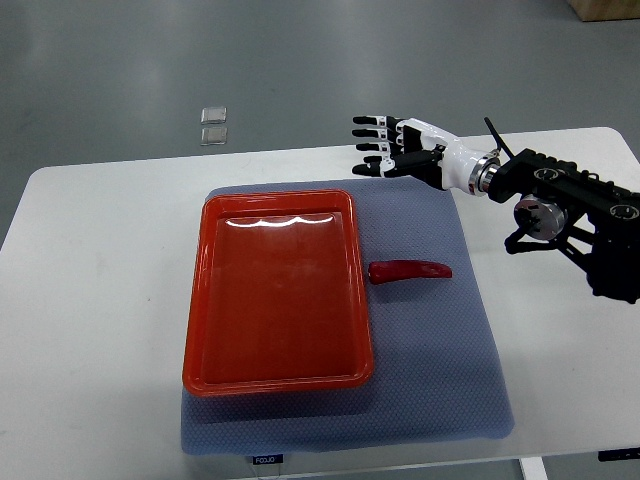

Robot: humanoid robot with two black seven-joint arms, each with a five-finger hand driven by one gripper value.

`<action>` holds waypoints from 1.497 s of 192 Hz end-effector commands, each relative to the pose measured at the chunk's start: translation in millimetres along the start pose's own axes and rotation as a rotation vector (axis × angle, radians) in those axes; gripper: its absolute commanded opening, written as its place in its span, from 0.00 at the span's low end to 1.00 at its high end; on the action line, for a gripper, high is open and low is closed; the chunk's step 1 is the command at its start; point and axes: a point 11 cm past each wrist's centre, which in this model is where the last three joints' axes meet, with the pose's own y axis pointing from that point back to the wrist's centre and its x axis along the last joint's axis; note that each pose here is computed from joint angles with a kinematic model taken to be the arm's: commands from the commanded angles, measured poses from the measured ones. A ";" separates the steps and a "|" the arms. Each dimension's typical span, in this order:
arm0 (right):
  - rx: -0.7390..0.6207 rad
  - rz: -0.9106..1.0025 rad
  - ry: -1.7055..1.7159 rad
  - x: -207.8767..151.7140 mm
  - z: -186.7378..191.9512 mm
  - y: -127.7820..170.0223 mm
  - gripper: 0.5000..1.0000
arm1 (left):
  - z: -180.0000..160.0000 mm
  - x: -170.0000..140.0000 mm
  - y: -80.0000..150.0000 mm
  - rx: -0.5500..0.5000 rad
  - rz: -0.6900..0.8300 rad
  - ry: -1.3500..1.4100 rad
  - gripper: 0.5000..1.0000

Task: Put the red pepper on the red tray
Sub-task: 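Move the right hand over the red pepper beside the tray, then lower the right hand and close its fingers around the red pepper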

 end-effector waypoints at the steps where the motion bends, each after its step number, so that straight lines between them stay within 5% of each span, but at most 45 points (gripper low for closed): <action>1: -0.117 -0.094 0.227 0.1 -16.7 7.1 0.83 | 0.8 0.3 0.0 -0.001 0.001 0.000 1.00; 58: -0.387 -0.320 0.674 -32.3 -49.0 24.4 0.83 | 0.9 -0.9 0.0 -0.002 -0.004 0.000 1.00; 288: -0.443 -0.172 0.726 -40.3 51.3 28.9 0.74 | 1.4 2.6 0.1 -0.002 0.007 0.000 1.00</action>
